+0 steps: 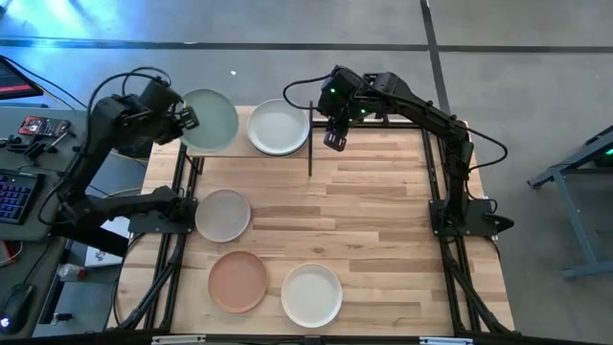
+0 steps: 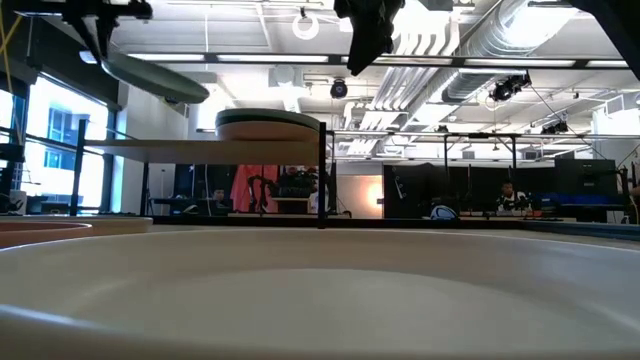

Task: Place and stack plates onto a shelf
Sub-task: Put the blue plate on the shelf

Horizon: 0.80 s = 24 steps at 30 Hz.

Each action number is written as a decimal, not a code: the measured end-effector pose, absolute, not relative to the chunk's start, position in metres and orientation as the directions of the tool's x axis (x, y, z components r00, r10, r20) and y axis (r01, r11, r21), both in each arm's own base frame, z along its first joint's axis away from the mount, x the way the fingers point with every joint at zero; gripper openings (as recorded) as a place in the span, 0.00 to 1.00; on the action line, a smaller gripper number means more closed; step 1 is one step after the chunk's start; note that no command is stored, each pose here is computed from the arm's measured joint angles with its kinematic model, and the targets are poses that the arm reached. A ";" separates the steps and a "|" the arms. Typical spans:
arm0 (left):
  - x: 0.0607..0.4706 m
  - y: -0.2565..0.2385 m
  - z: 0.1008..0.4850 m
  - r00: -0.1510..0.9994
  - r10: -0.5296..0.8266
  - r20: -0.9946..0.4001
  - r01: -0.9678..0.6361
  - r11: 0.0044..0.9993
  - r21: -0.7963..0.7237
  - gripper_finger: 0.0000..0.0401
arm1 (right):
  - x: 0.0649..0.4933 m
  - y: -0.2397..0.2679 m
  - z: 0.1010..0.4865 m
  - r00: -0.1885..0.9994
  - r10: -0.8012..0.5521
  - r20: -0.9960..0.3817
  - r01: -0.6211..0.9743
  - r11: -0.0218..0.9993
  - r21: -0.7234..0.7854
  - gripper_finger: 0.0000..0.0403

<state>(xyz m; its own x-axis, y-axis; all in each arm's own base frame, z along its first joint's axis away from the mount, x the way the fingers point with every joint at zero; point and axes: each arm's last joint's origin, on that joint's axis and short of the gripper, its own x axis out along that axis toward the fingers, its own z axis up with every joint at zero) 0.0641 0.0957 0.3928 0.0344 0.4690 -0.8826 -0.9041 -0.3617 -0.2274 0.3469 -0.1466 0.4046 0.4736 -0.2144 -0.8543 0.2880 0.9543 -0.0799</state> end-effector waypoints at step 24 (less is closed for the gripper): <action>0.078 0.118 0.331 -0.031 0.404 -0.914 -0.856 -0.484 -0.184 0.00 | 0.344 -0.145 0.403 0.444 -0.197 -0.874 0.300 0.952 -0.062 0.32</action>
